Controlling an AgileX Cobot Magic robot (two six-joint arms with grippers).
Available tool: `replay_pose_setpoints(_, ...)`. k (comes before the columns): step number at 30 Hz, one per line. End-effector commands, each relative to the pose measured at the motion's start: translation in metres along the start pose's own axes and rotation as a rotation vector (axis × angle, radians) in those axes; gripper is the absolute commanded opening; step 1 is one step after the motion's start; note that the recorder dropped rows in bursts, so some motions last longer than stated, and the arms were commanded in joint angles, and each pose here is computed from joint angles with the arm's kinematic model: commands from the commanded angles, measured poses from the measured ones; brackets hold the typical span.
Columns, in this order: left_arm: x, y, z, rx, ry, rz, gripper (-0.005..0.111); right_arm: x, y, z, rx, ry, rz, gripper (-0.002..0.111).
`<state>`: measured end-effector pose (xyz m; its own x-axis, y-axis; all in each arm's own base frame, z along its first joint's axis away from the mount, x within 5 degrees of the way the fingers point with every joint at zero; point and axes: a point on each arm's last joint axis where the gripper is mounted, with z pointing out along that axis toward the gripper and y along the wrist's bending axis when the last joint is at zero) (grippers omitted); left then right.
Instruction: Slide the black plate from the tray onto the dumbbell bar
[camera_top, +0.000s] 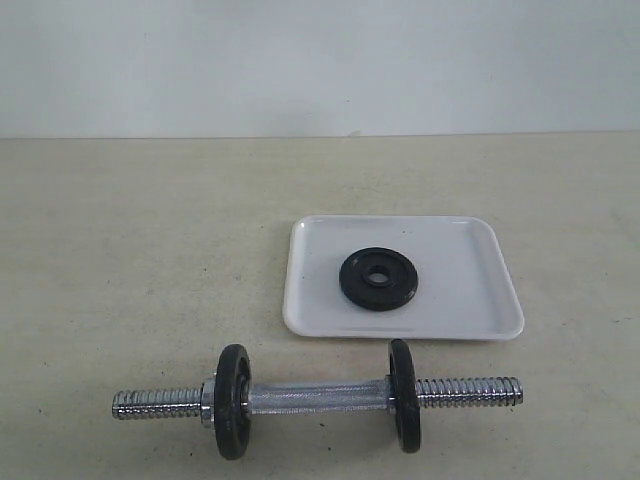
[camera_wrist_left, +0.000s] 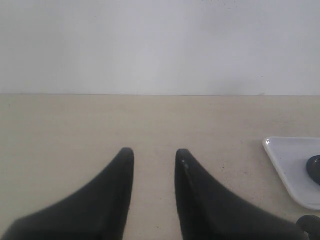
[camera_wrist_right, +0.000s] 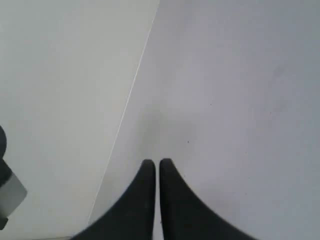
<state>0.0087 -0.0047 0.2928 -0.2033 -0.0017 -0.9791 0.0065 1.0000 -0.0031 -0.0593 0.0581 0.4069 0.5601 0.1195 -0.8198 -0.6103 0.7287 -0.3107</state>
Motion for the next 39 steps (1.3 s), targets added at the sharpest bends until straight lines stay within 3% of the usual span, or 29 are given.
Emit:
replay_pose_setpoints(1, 0.001, 0.000, 0.001, 0.009, 0.005, -0.004, 0.027, -0.021, -0.007, 0.005, 0.029, 0.019, -0.056, 0.001)
replay_pose_setpoints(12, 0.001, 0.000, 0.001, 0.009, 0.005, -0.004, 0.027, -0.006, -0.037, 0.033, 0.072, 0.107, -0.128, 0.001)
replay_pose_setpoints(22, 0.001, 0.000, 0.001, 0.009, 0.005, -0.004, 0.027, -0.004, -0.036, 0.035, 0.039, 0.120, -0.108, 0.001)
replay_pose_setpoints(34, 0.001, 0.000, 0.001, 0.009, 0.005, -0.004, 0.027, -0.004, -0.037, 0.035, 0.068, 0.108, 0.276, 0.001)
replay_pose_setpoints(39, 0.001, 0.000, 0.001, 0.009, 0.005, -0.004, 0.027, -0.004, -0.037, 0.035, 0.077, 0.104, 0.285, 0.001)
